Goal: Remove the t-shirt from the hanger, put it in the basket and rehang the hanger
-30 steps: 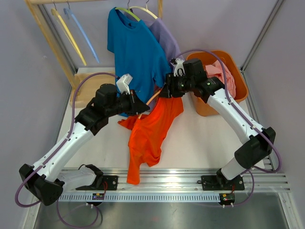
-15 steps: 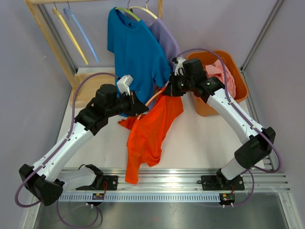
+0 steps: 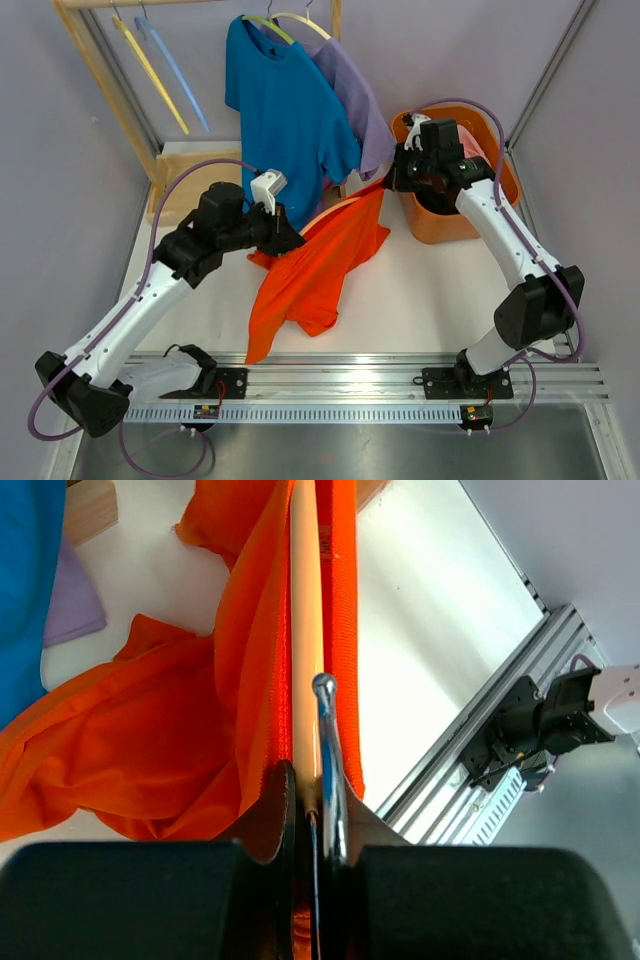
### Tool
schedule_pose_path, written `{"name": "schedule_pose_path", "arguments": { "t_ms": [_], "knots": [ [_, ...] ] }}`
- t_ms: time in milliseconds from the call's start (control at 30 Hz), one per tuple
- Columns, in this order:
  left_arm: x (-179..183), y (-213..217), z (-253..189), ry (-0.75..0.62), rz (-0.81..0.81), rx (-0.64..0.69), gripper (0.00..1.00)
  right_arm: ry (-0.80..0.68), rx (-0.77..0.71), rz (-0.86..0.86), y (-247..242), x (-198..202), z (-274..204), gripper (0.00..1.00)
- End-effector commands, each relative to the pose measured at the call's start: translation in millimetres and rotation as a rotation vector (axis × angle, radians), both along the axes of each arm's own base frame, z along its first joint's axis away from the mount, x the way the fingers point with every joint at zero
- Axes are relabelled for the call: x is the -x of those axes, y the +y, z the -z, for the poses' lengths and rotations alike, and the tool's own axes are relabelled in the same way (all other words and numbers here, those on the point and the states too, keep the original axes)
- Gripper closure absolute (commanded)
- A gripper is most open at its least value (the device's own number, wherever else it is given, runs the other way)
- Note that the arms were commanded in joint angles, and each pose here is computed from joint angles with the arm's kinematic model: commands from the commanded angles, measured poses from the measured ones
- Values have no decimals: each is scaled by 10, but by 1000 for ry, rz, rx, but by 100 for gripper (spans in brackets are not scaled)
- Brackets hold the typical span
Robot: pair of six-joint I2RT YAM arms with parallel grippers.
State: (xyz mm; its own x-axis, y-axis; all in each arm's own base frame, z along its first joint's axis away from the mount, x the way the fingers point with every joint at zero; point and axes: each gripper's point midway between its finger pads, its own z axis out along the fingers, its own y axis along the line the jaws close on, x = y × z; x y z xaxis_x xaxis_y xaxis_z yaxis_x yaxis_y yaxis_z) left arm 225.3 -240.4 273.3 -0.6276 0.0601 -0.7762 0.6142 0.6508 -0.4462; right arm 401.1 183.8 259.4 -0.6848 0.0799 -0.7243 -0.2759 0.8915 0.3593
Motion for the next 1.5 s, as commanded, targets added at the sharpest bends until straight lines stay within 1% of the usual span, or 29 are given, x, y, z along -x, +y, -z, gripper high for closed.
{"name": "schedule_pose_path", "arguments": {
  "t_ms": [0,33,167,233,300,333,433,500,600,667,700,733,767,800,833,867,933,1033,1067,1167,1200,1233,1267,1333,1367,1400,1433,1467],
  "knots": [
    [302,20,-290,-72,134,36,100,-150,100,108,-409,-335,-97,100],
    [335,25,-349,-95,149,46,100,-135,115,107,-443,-344,14,100],
    [474,-10,-491,-123,229,84,100,-99,115,90,-441,-350,203,100],
    [498,-16,-556,-141,240,100,100,-74,107,61,-396,-337,311,100],
    [462,7,-628,-170,217,110,100,-52,95,15,-331,-296,375,100],
    [441,18,-649,-172,201,113,100,-36,72,-35,-260,-232,409,100],
    [363,61,-765,-200,153,137,100,-42,65,-99,-198,-149,463,100],
    [323,107,-877,-237,123,158,100,-50,62,-117,-251,-145,462,100],
    [268,196,-954,-259,79,164,100,-43,29,-137,-379,-152,481,100],
    [233,234,-946,-259,58,164,100,-45,-24,-231,-328,-54,439,100],
    [222,235,-934,-257,56,165,100,-70,-17,-310,-330,-2,428,100],
    [202,225,-920,-248,51,171,100,-79,-40,-384,-261,78,394,100],
    [173,204,-906,-251,50,181,100,-59,-123,-504,-117,288,345,100],
    [151,185,-911,-253,48,193,100,-76,-142,-587,-57,384,331,100],
    [109,157,-881,-235,39,205,100,-72,-213,-661,43,520,269,100],
    [53,127,-940,-261,34,230,100,-60,-238,-686,66,581,281,100],
    [-41,78,-884,-239,14,254,100,-52,-252,-705,90,615,330,100],
    [-223,-47,-868,-250,17,295,100,-35,-234,-706,63,624,413,100],
    [-252,-81,-842,-244,27,299,100,-28,-229,-704,56,626,441,98],
    [-326,-212,-728,-207,85,291,100,-55,-208,-717,39,661,413,84],
    [-374,-252,-632,-182,97,275,100,-87,-186,-734,26,673,379,73],
    [-373,-264,-617,-184,116,260,100,-104,-174,-750,20,686,351,66],
    [-374,-279,-575,-179,133,248,100,-88,-168,-765,4,768,344,61],
    [-388,-290,-434,-165,160,204,100,-170,-113,-841,-21,823,226,53],
    [-388,-292,-394,-162,171,190,100,-128,-116,-874,-47,992,224,52],
    [-382,-294,-356,-160,184,178,100,-209,-67,-951,-62,1047,177,49],
    [-382,-288,-289,-164,199,154,100,-247,-74,-994,-51,1118,75,46],
    [-374,-289,-254,-166,212,145,100,-200,-100,-1035,-72,1344,59,44]
  ]
}}
